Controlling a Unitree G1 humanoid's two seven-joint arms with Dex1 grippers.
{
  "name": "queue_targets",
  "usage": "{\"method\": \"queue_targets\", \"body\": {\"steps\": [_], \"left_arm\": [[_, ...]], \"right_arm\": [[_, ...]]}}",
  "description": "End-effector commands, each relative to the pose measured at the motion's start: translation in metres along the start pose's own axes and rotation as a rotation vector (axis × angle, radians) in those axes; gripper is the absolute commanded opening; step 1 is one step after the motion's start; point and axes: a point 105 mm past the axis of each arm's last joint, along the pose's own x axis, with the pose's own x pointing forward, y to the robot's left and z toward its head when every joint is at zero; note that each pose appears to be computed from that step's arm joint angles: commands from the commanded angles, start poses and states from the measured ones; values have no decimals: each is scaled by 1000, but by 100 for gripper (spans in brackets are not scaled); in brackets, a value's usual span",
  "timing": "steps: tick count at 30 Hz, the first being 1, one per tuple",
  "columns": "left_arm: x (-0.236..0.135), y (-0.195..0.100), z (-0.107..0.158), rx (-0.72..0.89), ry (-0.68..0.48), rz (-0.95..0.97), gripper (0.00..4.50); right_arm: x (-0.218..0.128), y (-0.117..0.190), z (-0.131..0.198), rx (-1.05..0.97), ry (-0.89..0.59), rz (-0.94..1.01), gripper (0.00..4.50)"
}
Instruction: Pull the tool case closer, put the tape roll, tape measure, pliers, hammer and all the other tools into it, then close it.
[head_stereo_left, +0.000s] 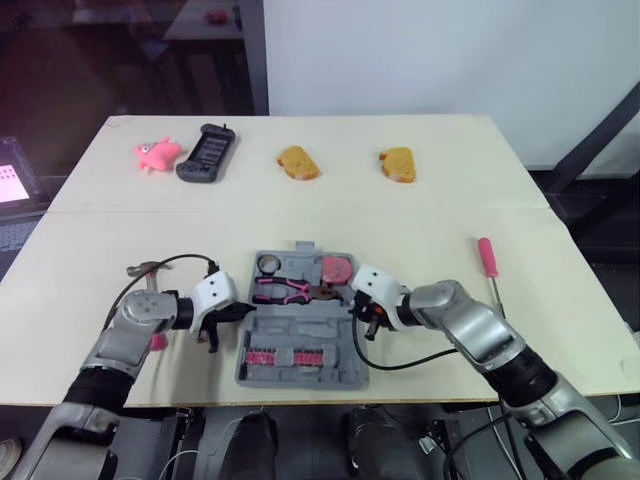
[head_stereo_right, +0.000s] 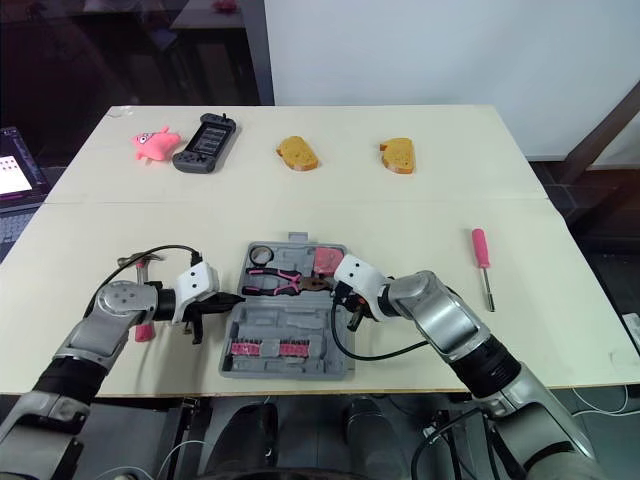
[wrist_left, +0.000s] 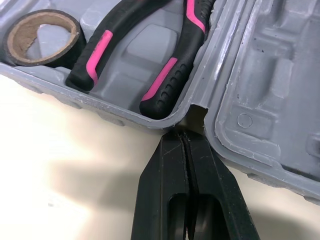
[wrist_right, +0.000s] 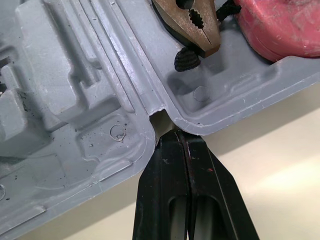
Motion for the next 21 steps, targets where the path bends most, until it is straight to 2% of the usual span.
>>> {"method": "queue_targets", "body": {"steps": [1, 10, 21], "left_arm": [[9, 6, 12, 44, -38, -3, 4], [16, 15, 12, 43, -50, 11, 4], [22, 3, 13, 31, -69, -32, 4]], "right_arm": [[4, -6, 14, -28, -45, -32, 0], [8, -8, 14, -19, -43, -35, 0], [7, -8, 11, -11, -33, -35, 0]]}}
